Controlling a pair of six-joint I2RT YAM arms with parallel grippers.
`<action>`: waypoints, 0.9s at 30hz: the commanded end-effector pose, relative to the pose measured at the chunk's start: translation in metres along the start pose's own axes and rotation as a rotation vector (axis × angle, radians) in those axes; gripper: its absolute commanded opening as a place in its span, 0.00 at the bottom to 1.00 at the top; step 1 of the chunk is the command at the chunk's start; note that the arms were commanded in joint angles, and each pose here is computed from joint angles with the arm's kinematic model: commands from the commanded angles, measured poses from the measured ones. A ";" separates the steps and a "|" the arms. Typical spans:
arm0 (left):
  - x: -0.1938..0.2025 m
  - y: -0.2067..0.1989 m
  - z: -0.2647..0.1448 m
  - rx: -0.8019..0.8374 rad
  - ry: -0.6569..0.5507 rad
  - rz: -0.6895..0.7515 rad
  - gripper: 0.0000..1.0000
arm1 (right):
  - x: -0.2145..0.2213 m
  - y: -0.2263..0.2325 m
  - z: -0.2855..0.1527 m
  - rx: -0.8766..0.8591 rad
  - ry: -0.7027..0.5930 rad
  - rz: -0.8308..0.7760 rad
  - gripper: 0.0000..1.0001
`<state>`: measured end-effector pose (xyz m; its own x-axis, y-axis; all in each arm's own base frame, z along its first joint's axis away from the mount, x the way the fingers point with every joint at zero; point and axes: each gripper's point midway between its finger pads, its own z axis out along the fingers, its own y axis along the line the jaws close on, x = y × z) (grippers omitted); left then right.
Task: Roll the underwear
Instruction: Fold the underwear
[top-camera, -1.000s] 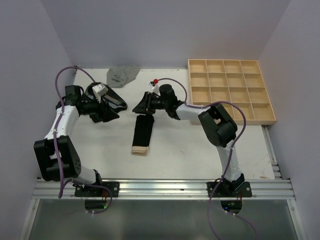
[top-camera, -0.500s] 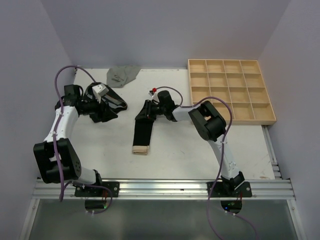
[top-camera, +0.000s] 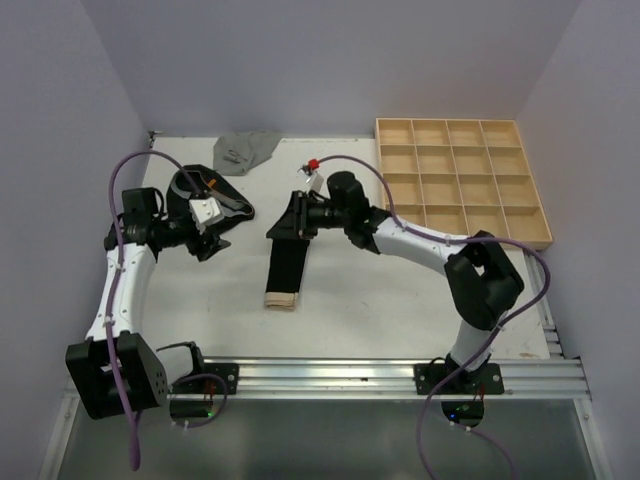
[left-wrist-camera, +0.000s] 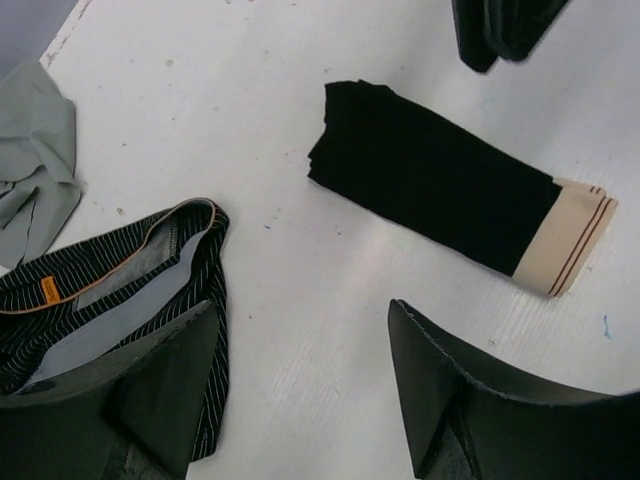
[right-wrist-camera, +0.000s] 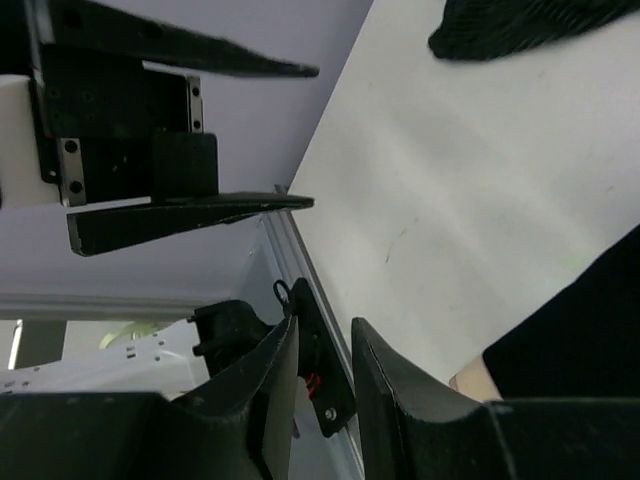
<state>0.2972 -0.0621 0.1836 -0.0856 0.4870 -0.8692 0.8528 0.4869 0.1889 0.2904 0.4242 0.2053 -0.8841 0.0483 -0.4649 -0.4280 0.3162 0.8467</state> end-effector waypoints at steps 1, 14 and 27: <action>0.008 -0.020 0.004 0.081 0.004 0.234 0.72 | 0.073 -0.034 0.024 0.080 0.083 0.109 0.32; 0.089 -0.131 0.053 0.353 0.129 0.638 0.68 | 0.162 -0.121 0.057 0.076 0.106 0.365 0.29; 0.091 -0.140 0.058 0.392 0.069 0.808 0.64 | 0.083 -0.049 0.030 0.148 0.017 0.100 0.38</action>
<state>0.1919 -0.1203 0.0440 0.4761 0.6764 -0.5619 0.8614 -0.2302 0.4527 0.2222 0.4494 0.1086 -0.9603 0.0508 -0.2742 -0.2373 0.3675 0.8993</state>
